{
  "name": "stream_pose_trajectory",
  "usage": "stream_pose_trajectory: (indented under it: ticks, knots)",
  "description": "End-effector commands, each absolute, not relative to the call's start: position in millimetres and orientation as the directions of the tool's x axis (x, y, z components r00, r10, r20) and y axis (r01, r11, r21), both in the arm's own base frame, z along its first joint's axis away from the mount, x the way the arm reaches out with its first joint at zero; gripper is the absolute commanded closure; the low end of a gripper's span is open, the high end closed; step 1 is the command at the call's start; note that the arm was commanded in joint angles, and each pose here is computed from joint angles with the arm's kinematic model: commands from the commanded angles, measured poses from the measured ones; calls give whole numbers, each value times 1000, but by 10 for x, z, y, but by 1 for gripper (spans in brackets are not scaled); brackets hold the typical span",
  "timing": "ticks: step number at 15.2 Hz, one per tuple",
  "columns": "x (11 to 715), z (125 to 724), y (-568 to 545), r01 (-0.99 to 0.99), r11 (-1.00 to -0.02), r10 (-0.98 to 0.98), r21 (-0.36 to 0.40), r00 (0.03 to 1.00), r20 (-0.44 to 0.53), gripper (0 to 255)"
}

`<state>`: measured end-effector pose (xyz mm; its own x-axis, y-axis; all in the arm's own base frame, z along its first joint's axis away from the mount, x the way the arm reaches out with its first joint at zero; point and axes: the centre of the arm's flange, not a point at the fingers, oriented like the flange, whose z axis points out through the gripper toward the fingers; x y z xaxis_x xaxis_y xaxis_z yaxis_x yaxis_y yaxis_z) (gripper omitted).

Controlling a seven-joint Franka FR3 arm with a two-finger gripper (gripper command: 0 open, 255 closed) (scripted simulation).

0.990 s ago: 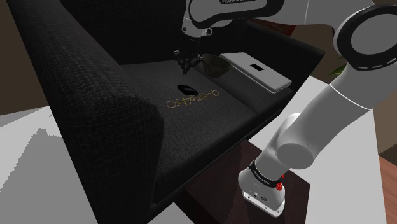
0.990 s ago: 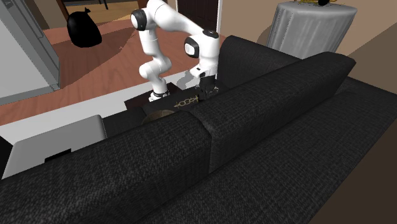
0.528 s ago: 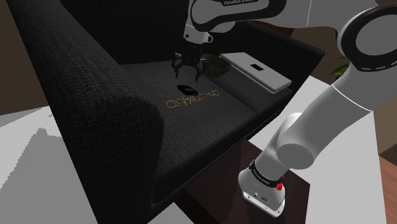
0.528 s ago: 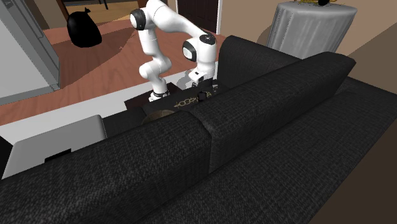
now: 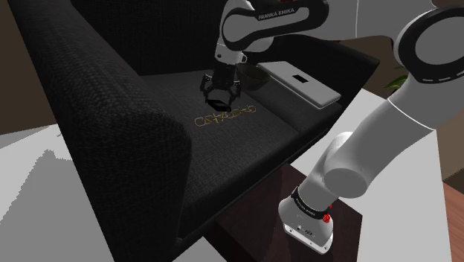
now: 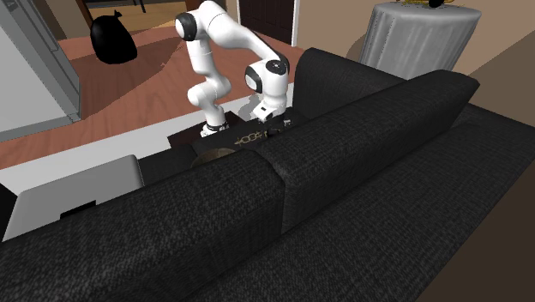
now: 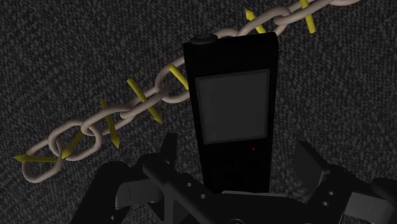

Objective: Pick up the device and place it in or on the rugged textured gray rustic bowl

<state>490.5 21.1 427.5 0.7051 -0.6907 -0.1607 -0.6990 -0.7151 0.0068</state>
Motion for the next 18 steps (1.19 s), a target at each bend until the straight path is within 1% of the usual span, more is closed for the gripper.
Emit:
stream_pose_trajectory:
  ticks: [1, 8, 9, 18]
  knots:
    - [4887, 4188, 218, -699, -715, -691, 6, 705, -161, 0]
    - [4887, 4188, 218, -699, -715, -691, 6, 705, -161, 0]
    - [4887, 4188, 218, -699, -715, -691, 6, 705, -161, 255]
    - [4887, 4188, 218, -699, -715, -691, 6, 705, -161, 255]
